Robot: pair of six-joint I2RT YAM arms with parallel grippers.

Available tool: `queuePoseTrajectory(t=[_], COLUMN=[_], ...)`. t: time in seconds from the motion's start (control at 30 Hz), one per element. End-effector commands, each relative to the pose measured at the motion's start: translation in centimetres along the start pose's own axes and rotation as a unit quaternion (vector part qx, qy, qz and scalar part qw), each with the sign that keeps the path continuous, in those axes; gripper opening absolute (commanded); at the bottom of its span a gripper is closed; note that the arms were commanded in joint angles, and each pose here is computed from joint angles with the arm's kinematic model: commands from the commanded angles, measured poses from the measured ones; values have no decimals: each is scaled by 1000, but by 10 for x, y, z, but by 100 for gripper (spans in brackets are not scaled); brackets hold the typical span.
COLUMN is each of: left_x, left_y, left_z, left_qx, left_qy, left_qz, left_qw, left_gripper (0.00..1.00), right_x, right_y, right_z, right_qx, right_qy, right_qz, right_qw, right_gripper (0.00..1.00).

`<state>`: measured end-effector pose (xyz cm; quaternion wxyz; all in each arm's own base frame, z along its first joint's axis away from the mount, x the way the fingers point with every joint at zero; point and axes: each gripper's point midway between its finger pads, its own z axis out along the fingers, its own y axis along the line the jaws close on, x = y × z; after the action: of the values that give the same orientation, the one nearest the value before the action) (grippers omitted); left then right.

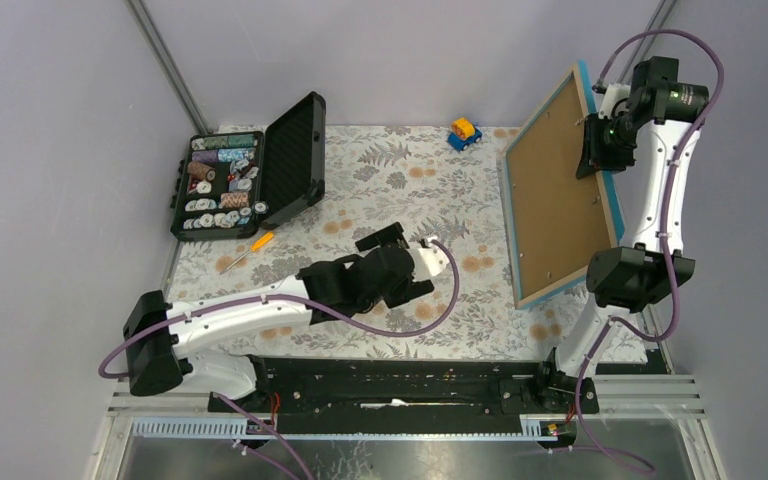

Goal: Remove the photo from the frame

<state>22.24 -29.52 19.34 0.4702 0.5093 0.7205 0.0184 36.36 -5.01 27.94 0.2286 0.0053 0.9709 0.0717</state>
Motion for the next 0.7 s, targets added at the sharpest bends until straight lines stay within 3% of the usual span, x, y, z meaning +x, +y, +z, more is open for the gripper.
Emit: queuePoseTrajectory(t=[0.0, 0.2, 0.33, 0.47, 0.67], left_x=[-4, -1, 6, 5, -2], left_y=[12, 24, 37, 50, 52], left_z=[-7, -5, -7, -20, -43], left_qx=[-6, -19, -13, 19, 47], left_qy=[-18, -13, -9, -31, -41], left_qz=[-31, -47, -99, -161, -188], left_qw=[999, 999, 995, 986, 980], left_gripper=[99, 99, 99, 99, 99], right_x=[-62, -76, -83, -89, -75], right_y=[-16, 11, 29, 50, 91], right_z=[-36, -41, -42, -45, -31], right_qx=[121, 179, 197, 208, 188], right_qy=[-124, -146, -156, -176, -185], right_qz=[-140, -214, -255, -296, -358], right_qw=[975, 949, 934, 916, 896], right_gripper=[0, 0, 0, 0, 0])
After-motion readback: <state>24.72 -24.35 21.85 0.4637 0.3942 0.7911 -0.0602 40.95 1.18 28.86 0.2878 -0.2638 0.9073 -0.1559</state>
